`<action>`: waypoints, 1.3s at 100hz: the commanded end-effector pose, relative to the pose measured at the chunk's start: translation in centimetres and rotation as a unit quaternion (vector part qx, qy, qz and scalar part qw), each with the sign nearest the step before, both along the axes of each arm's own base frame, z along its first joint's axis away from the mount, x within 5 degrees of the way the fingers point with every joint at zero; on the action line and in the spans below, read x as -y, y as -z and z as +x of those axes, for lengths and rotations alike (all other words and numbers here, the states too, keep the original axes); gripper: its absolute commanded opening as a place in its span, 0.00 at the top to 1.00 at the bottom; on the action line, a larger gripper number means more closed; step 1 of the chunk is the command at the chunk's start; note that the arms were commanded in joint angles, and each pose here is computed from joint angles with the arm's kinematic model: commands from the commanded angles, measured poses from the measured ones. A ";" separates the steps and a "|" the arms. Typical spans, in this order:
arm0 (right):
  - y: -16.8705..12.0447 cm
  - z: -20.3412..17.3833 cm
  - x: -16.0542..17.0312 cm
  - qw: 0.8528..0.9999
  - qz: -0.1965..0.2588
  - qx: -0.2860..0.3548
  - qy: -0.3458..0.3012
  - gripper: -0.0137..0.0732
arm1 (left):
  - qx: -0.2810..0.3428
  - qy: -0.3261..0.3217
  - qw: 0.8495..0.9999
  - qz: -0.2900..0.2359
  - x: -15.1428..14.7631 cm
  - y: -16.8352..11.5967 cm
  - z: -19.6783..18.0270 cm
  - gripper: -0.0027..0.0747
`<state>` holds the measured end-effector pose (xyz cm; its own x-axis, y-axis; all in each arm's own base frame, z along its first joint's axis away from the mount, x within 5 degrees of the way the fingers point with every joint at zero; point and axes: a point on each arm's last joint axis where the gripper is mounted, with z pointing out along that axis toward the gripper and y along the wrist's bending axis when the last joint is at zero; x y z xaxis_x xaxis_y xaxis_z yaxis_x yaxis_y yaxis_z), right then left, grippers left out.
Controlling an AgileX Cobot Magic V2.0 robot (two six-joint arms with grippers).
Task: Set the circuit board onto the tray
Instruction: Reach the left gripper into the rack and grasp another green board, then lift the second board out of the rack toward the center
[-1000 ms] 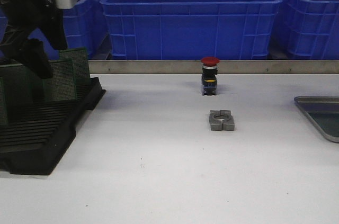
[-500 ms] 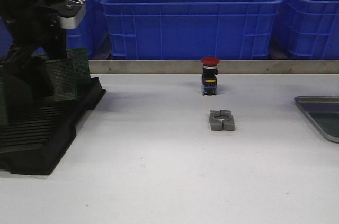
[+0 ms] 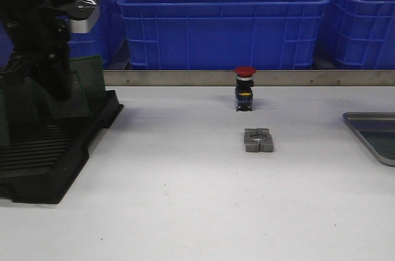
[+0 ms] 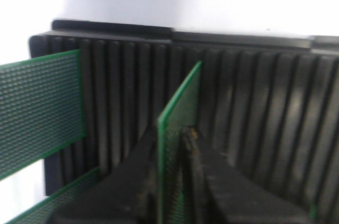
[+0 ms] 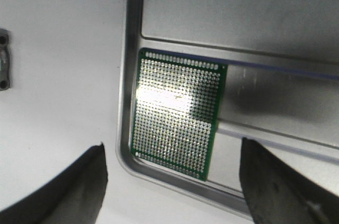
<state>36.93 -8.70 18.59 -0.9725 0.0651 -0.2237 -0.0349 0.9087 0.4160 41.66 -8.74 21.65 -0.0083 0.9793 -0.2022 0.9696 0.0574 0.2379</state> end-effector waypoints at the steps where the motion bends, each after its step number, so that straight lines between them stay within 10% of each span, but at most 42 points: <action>1: -3.0 -0.1 -0.1 0.999 0.001 0.039 0.002 0.22 | 0.061 -0.012 0.998 -0.023 0.1 -3.6 0.0 0.99; 39: -3.0 -0.1 -0.1 0.999 0.001 0.039 0.002 0.22 | 0.023 0.009 0.999 -0.036 0.2 -8.5 -2.3 0.99; 69: -3.0 -0.1 -0.1 0.999 0.004 0.040 0.003 0.22 | 0.008 0.055 0.973 -0.224 5.0 -14.4 -5.6 0.99; 130: -3.0 -0.2 -0.2 0.999 0.010 0.035 0.000 0.22 | -0.018 0.150 0.955 -0.255 20.7 -9.8 -9.8 0.99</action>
<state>36.87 -8.63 18.61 -0.9739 0.0644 -0.2176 -0.0349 0.9051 0.4238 32.56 -28.52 29.28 0.2315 0.7637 -0.6026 0.9719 -0.1541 0.1781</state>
